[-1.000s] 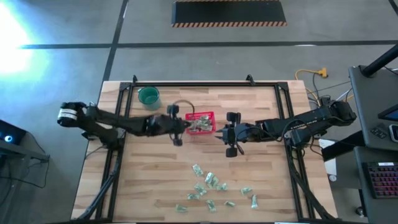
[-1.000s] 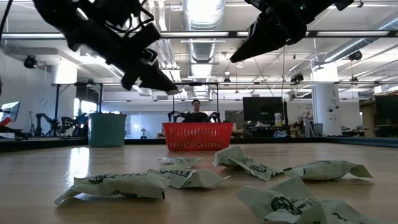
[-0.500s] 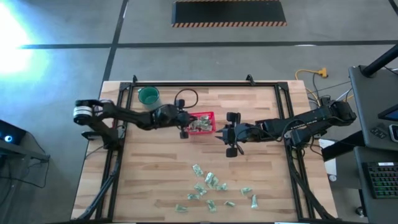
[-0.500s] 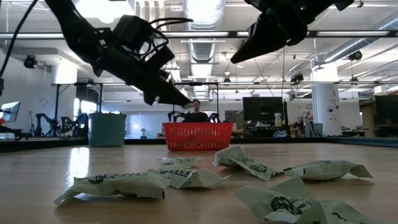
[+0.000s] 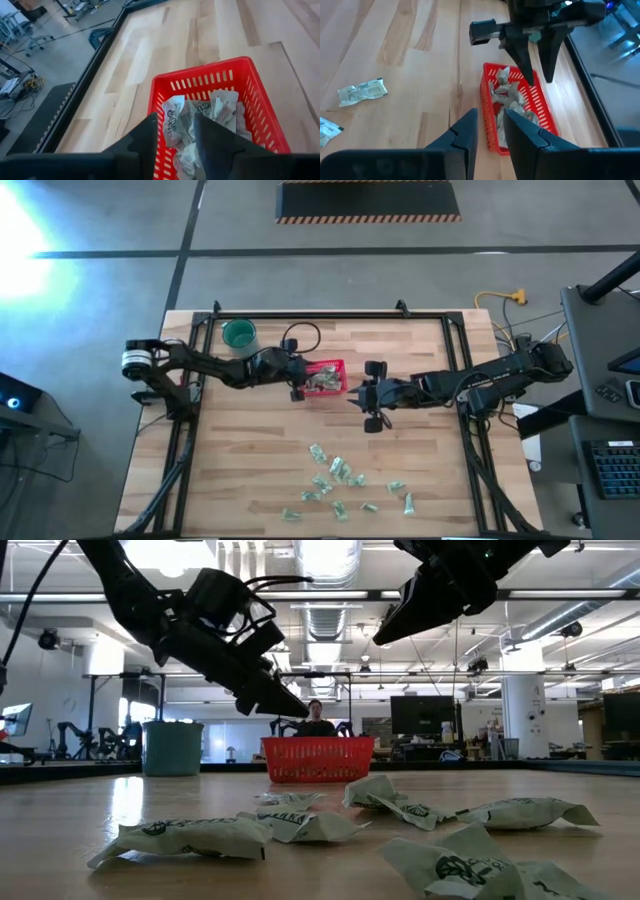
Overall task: Pick and place items into bin
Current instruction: Put the stevia packet into the red bin
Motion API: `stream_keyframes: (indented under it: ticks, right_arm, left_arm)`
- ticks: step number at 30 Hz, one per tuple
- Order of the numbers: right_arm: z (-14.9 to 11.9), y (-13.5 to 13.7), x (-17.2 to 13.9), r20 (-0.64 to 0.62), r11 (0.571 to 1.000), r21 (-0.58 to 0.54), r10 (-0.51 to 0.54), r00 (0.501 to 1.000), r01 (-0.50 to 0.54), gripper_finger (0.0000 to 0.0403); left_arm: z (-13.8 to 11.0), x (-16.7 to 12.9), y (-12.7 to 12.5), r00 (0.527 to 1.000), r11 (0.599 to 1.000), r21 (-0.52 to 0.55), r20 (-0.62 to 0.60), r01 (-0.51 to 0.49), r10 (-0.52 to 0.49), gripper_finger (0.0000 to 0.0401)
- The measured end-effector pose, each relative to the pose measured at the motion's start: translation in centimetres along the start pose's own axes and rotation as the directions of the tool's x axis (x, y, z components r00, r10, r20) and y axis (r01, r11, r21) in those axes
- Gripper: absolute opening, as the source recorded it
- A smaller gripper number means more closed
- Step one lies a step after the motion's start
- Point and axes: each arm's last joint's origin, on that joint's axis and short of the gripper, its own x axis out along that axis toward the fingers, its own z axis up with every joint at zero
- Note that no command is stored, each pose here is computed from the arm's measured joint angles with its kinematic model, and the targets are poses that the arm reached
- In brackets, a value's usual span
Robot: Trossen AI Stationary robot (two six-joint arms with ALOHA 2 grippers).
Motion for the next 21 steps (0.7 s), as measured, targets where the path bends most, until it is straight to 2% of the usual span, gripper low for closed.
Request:
stream_keyframes:
  ticks: [6, 10, 14, 21]
  right_arm:
    - [-1.2, 0.5, -0.2, -0.118, 0.998, 0.060, 0.027, 0.993, -0.020, 0.0075]
    - [-1.9, 1.5, -0.6, -0.190, 0.985, 0.147, 0.123, 0.974, -0.095, 0.0073]
    - [-1.9, 2.9, -1.1, -0.186, 0.957, 0.236, 0.216, 0.959, -0.170, 0.0076]
    - [-2.0, 7.4, -2.9, -0.184, 0.922, 0.267, 0.334, 0.924, -0.280, 0.0086]
  left_arm:
    - [-0.3, -0.7, -0.2, 0.996, 0.999, -0.038, -0.084, 0.031, -0.034, 0.0140]
    - [-0.5, -2.2, -0.9, 0.977, 0.995, -0.017, -0.190, 0.094, -0.096, 0.0142]
    - [0.0, -4.0, -1.9, 0.960, 0.989, -0.022, -0.235, 0.150, -0.151, 0.0142]
    - [0.5, -7.1, -4.6, 0.923, 0.960, 0.016, -0.280, 0.280, -0.264, 0.0142]
